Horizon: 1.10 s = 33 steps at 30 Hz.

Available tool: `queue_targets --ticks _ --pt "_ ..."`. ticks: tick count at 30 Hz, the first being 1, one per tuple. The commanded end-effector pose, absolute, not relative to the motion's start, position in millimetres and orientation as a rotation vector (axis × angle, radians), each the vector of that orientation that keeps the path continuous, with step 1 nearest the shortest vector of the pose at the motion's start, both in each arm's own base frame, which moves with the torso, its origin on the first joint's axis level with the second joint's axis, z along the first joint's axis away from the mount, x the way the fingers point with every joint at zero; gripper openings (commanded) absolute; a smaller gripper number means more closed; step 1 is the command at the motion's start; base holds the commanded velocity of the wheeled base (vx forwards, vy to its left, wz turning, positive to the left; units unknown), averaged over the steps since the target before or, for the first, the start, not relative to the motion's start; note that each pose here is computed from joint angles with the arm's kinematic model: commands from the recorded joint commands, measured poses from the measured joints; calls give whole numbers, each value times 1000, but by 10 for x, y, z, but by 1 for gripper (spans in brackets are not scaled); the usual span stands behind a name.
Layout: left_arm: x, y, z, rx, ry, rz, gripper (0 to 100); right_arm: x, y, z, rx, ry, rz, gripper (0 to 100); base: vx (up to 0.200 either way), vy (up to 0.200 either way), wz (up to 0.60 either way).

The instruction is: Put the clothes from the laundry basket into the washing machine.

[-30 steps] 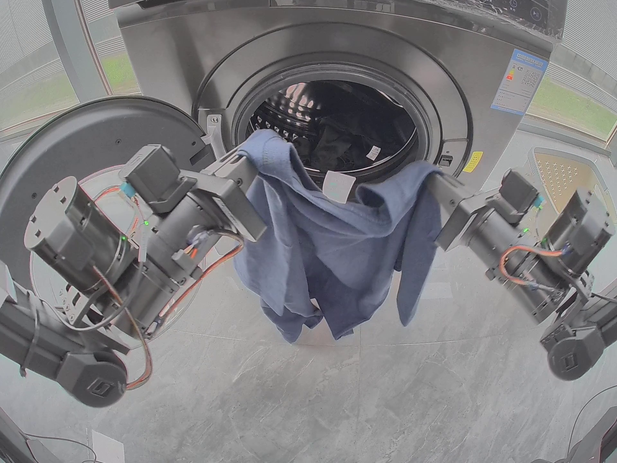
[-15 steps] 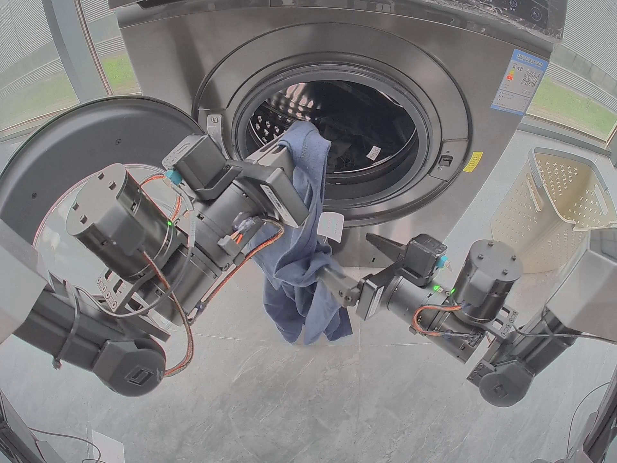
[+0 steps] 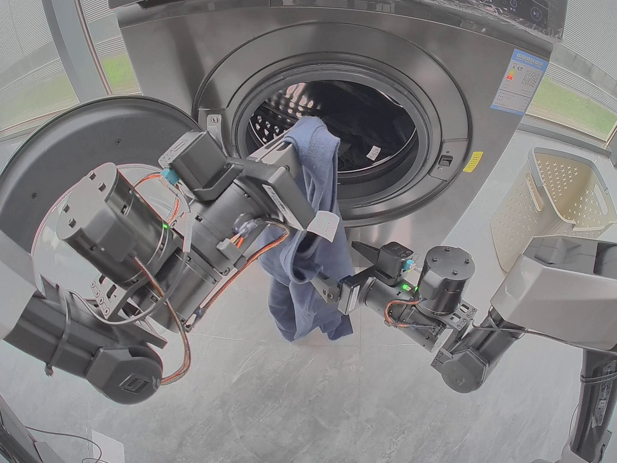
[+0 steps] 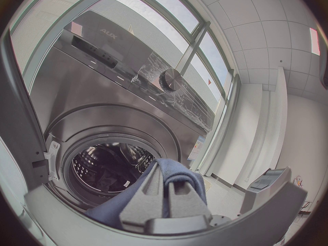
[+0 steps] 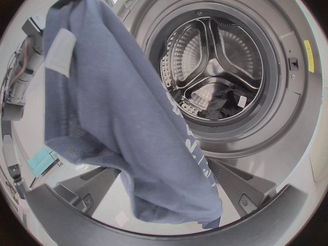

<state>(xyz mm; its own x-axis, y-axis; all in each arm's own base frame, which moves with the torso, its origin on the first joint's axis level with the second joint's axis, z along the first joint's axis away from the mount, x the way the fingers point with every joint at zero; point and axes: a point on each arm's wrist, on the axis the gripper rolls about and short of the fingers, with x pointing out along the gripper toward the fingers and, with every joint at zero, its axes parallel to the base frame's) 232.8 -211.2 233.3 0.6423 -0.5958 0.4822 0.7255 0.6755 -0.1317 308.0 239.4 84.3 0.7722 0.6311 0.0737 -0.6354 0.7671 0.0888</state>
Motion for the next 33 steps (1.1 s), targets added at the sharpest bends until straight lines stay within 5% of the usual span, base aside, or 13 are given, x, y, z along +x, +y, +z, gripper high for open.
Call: queue_targets --ticks 1,27,28,33 --pt "2223 -2062 2406 -338 -440 -780 0 3320 2400 657 107 -36 656 100 0 0 0" --pt "2194 -2086 2393 -339 -436 -795 0 3671 2590 592 110 -136 691 100 0 0 0" --pt "2197 -2089 2392 -339 -436 -795 0 3672 2581 586 111 -134 688 0 0 0 0" --pt "2220 -2072 2390 -337 -436 -783 0 3672 2557 575 109 -128 683 0 0 0 0"
